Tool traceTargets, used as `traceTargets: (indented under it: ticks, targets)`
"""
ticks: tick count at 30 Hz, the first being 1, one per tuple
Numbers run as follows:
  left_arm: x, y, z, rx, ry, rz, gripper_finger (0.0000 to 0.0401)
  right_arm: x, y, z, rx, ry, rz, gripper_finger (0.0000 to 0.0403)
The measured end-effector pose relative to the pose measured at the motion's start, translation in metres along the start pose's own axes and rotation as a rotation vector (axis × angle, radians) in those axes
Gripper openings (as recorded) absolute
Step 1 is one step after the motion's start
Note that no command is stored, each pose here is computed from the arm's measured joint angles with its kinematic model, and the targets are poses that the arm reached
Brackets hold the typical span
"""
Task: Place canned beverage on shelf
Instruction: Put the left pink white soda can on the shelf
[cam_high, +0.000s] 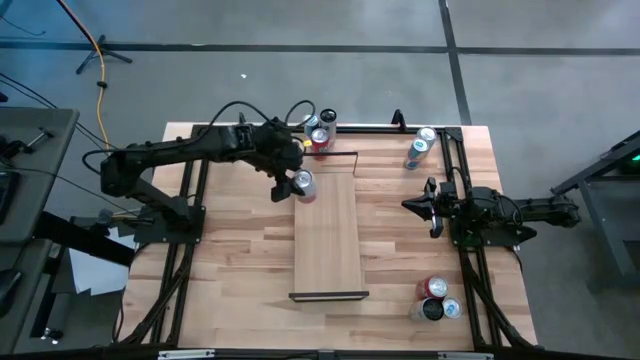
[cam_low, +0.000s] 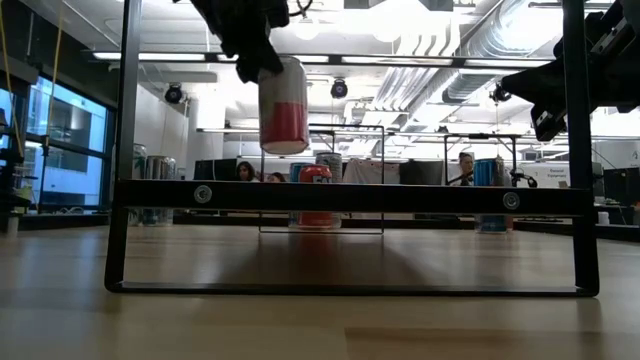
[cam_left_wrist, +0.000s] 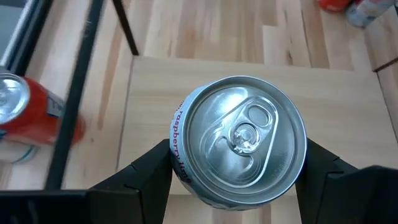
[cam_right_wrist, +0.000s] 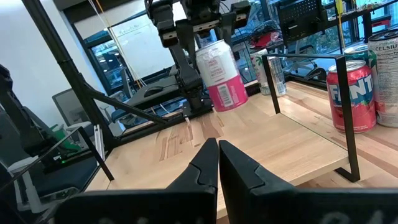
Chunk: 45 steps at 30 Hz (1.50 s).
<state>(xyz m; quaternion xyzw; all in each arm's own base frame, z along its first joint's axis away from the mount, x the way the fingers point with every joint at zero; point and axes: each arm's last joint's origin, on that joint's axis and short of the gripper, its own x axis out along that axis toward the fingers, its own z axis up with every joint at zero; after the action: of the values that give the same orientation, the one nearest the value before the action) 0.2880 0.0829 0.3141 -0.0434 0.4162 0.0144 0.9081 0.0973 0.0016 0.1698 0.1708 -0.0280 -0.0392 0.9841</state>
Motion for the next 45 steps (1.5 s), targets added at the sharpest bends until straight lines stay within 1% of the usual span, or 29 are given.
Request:
traceTargets:
  ticks: [5,9,15,20,29,36,45]
  targets:
    - [0.006,0.005,-0.001,0.019,0.017,0.018,0.0209,0.000,0.000,0.000,0.000,0.000,0.000,0.0000]
    - [0.022,0.014,-0.003,0.064,0.077,0.084,0.0209,0.000,0.000,0.000,0.000,0.000,0.000,0.0000]
    - [0.050,0.021,-0.009,0.089,0.159,0.070,0.0211,0.000,0.000,0.000,0.000,0.000,0.000,0.0000]
    - [0.063,0.024,-0.006,0.100,0.139,0.080,0.0224,0.000,0.000,0.000,0.000,0.000,0.000,0.0000]
    - [0.062,0.024,-0.004,0.114,0.120,0.107,0.0246,0.000,0.000,0.000,0.000,0.000,0.000,0.0000]
    - [0.062,0.024,-0.004,0.049,0.123,0.117,0.0252,0.000,0.000,0.000,0.000,0.000,0.000,0.0000]
    - [0.062,0.024,-0.005,0.106,0.129,0.107,0.0256,0.000,0.000,0.000,0.000,0.000,0.000,0.0000]
